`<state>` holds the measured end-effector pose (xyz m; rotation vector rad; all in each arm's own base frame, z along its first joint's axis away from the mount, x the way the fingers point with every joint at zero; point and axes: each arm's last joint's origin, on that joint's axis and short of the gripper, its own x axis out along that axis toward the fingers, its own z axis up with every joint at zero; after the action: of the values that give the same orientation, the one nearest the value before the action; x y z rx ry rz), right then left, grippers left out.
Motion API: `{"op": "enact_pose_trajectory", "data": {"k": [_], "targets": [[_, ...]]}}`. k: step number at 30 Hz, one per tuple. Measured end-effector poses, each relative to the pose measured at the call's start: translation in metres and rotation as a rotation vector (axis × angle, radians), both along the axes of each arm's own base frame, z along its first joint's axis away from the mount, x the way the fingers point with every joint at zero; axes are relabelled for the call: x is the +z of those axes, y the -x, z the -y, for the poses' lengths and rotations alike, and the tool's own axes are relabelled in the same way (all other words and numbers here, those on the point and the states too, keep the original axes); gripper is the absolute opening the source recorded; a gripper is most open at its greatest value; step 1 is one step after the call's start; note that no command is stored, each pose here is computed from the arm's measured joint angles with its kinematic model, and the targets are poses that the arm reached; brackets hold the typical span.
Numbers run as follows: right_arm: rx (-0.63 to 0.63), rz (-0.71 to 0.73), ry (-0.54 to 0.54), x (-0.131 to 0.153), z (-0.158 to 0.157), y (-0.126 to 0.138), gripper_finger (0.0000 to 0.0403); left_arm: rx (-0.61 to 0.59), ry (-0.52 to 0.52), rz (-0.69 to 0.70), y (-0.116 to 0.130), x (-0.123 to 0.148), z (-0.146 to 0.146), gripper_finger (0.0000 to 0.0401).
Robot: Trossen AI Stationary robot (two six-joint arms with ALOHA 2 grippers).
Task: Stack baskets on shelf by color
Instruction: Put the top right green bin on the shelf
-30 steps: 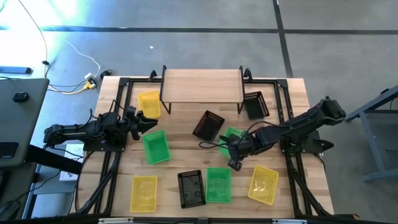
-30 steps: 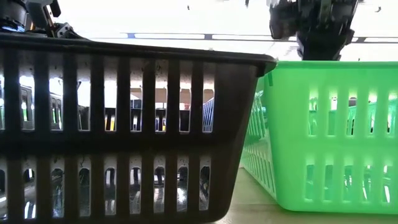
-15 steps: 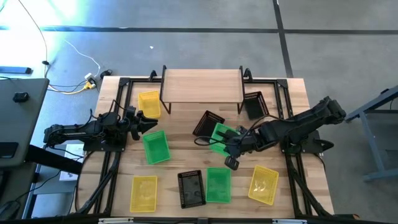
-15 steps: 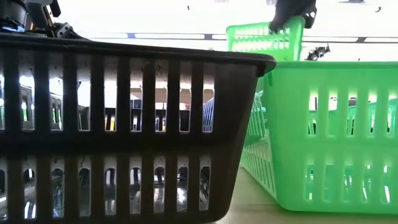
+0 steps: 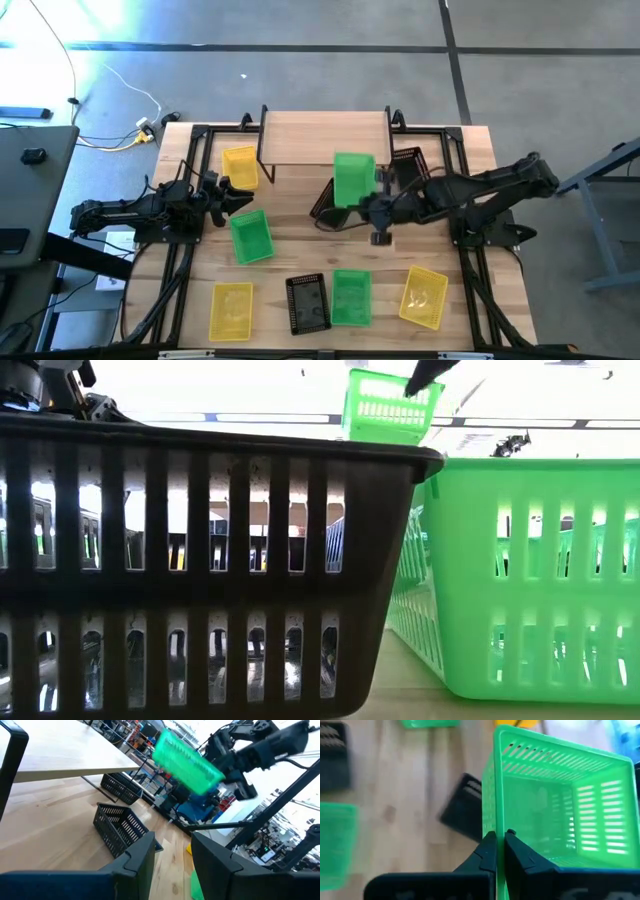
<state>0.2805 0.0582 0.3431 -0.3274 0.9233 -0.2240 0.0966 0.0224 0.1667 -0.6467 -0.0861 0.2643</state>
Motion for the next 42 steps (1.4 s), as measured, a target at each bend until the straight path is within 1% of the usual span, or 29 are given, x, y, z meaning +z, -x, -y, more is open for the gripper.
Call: {"op": "enact_pose_trajectory", "data": {"k": [5,8,15,19,23,28,33,39,42], "targets": [[0.017,-0.012,0.131,0.013,0.02,0.011,0.0,0.0,0.0,0.0,0.0,0.0,0.0,0.0117],[0.015,-0.001,0.185,0.022,0.031,0.019,0.0,0.0,0.0,0.0,0.0,0.0,0.0,0.0117],[-0.003,0.026,0.268,0.042,0.055,0.045,0.0,0.001,0.001,0.0,0.0,0.0,0.0,0.0117],[-0.056,0.037,0.272,0.045,0.07,0.063,0.0,0.009,0.026,0.007,0.0,0.0,0.0,0.0117],[-0.053,0.071,0.249,0.035,0.081,0.078,0.0,0.013,0.033,0.009,0.0,0.0,0.0,0.0117],[0.009,0.11,0.226,0.011,0.089,0.081,0.0,0.022,0.066,0.02,0.0,0.0,-0.001,0.0117],[0.04,0.111,0.197,-0.002,0.093,0.073,0.0,0.023,0.076,0.023,0.0,0.0,-0.001,0.0117],[0.053,0.045,0.217,-0.014,0.1,0.057,0.0,0.023,0.076,0.023,0.0,0.0,-0.001,0.0117],[0.027,0.004,0.215,-0.023,0.108,0.048,0.0,0.023,0.076,0.023,0.0,0.0,-0.001,0.0117]]}}
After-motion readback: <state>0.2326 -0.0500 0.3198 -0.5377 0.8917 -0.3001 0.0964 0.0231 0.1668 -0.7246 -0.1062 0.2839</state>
